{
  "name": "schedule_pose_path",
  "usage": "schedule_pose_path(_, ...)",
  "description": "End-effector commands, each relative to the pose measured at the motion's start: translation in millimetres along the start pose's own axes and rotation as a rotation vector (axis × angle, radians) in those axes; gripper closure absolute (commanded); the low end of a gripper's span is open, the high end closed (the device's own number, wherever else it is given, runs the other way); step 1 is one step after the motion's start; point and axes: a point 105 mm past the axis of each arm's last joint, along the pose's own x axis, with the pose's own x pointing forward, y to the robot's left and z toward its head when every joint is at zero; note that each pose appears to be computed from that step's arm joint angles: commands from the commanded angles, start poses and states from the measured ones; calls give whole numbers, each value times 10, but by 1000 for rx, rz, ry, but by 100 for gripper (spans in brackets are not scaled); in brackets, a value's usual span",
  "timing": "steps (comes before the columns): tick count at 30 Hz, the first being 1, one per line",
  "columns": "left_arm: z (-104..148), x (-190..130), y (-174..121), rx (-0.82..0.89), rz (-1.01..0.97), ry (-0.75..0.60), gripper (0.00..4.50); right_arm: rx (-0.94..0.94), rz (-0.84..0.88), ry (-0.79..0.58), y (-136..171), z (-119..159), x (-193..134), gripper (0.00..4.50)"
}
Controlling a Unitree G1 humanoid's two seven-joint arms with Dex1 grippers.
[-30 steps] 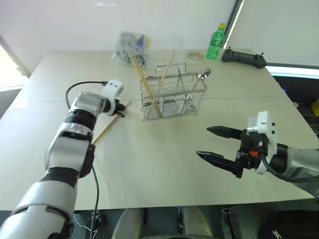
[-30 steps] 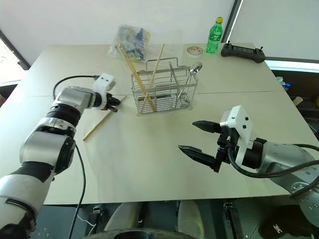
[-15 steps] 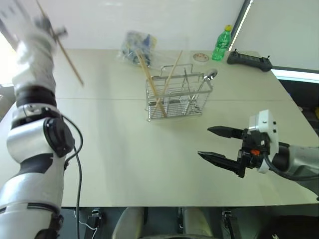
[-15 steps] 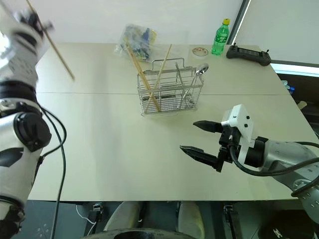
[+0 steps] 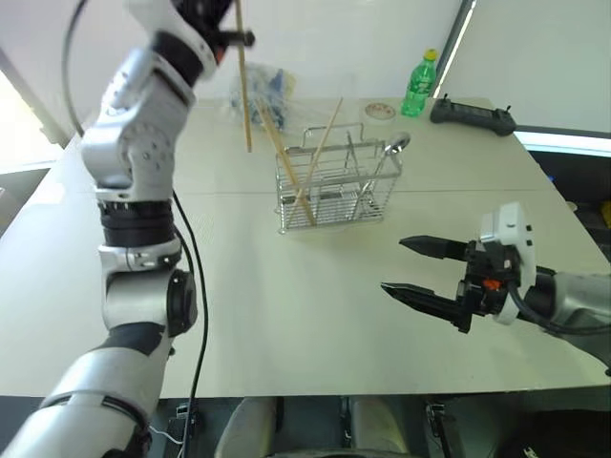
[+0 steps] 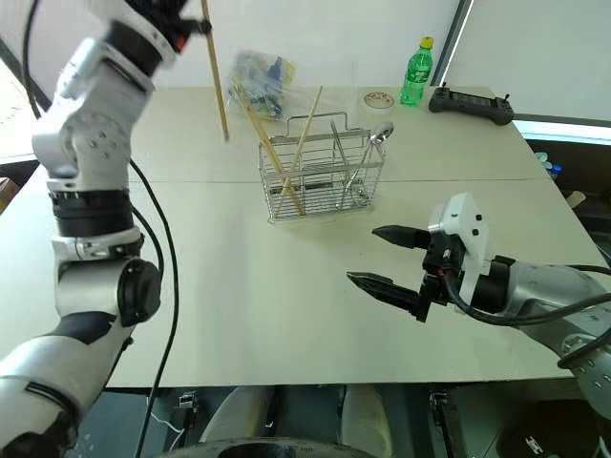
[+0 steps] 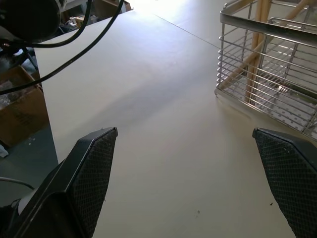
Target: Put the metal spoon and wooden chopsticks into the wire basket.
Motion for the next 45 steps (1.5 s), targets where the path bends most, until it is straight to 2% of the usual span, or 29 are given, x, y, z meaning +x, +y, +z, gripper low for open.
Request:
schedule_pose_path(1, 103, -19, -132, 10, -41, -49, 442, -33, -9, -34, 59, 77, -15, 0)
schedule_pose_path(12, 94, 150, -365, -32, -105, -71, 442, -22, -36, -35, 60, 48, -30, 0)
schedule_pose_path(19, -81, 241, -503, -32, -144, -77, 442, -23, -38, -42, 64, 65, -21, 0)
schedule_pose_path(24, -297, 225, -545, 23, -174, -61, 442, -19, -40, -59, 59, 107, -15, 0)
schedule_pose_path(28, -330, 215, -637, 18, -196, -79, 442, -14, -41, -63, 66, 117, -9, 0)
schedule_pose_path(30, -347, 206, -679, 8, -208, -78, 375, -12, -41, -65, 70, 122, -7, 0)
schedule_pose_path(31, -357, 200, -688, 4, -211, -75, 356, -11, -42, -66, 70, 124, -6, 0)
schedule_pose_path(38, -360, 148, -641, -28, -192, -46, 12, -2, -48, -67, 53, 126, -10, 0)
schedule_pose_path(42, -329, 135, -549, -49, -170, -17, 12, -2, -48, -66, 44, 127, -3, 0)
schedule_pose_path(45, -211, 128, -354, -32, -176, 31, 12, -5, -51, -64, 25, 135, -9, 0)
